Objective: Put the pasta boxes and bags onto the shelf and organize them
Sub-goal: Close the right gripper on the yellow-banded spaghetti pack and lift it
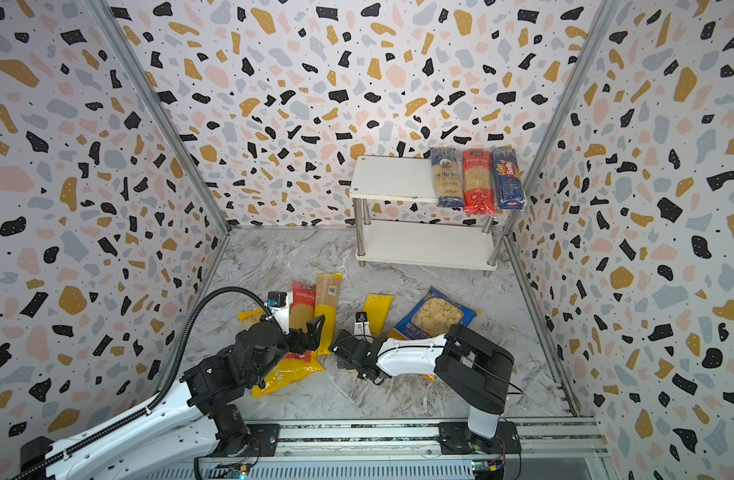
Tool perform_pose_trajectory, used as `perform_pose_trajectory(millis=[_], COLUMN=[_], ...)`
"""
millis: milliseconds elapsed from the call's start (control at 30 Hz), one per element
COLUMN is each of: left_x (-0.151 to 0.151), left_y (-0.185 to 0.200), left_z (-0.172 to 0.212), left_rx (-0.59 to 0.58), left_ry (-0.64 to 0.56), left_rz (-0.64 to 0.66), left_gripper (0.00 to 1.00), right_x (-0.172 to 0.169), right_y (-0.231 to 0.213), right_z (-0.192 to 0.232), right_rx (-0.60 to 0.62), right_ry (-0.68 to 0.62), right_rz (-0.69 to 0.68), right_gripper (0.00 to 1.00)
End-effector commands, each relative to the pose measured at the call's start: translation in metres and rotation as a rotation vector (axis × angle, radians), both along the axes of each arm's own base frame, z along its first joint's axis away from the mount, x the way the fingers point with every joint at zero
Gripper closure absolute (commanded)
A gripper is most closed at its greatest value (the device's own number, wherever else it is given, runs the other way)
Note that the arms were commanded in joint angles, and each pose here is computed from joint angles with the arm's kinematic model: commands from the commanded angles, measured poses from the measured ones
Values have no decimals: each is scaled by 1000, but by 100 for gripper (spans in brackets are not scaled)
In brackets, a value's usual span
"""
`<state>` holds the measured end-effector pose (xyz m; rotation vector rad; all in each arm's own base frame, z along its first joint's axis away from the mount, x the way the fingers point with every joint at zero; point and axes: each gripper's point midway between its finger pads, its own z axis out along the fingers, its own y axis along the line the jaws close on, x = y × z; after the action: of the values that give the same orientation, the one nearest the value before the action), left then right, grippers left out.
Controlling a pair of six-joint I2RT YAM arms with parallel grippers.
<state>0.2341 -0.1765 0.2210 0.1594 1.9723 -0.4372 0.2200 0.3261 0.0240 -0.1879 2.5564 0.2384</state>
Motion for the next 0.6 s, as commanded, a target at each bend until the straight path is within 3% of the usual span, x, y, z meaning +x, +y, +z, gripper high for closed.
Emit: perform_pose_trajectory(millis=[0, 67, 200, 300, 567], left_x=[1, 1, 2, 2, 3], left_y=[0, 0, -1, -2, -4], left_z=[18, 19, 19, 19, 21], left_rx=[-18, -20, -17, -16, -22], left_ry=[-44, -45, -44, -42, -38], left_rz=[0, -1, -1, -2, -3], left_gripper=[0, 1, 1, 0, 1], right_x=[-30, -39, -52, -58, -50], right_y=[-44, -52, -64, -69, -53], right_z=[-55, -66, -76, -74, -30], right_rx=[-211, -230, -223, -190, -72], right_ry=[157, 191, 234, 244, 161], right_rz=[-9, -8, -10, -4, 77], right_gripper=[3, 12, 48, 64, 87])
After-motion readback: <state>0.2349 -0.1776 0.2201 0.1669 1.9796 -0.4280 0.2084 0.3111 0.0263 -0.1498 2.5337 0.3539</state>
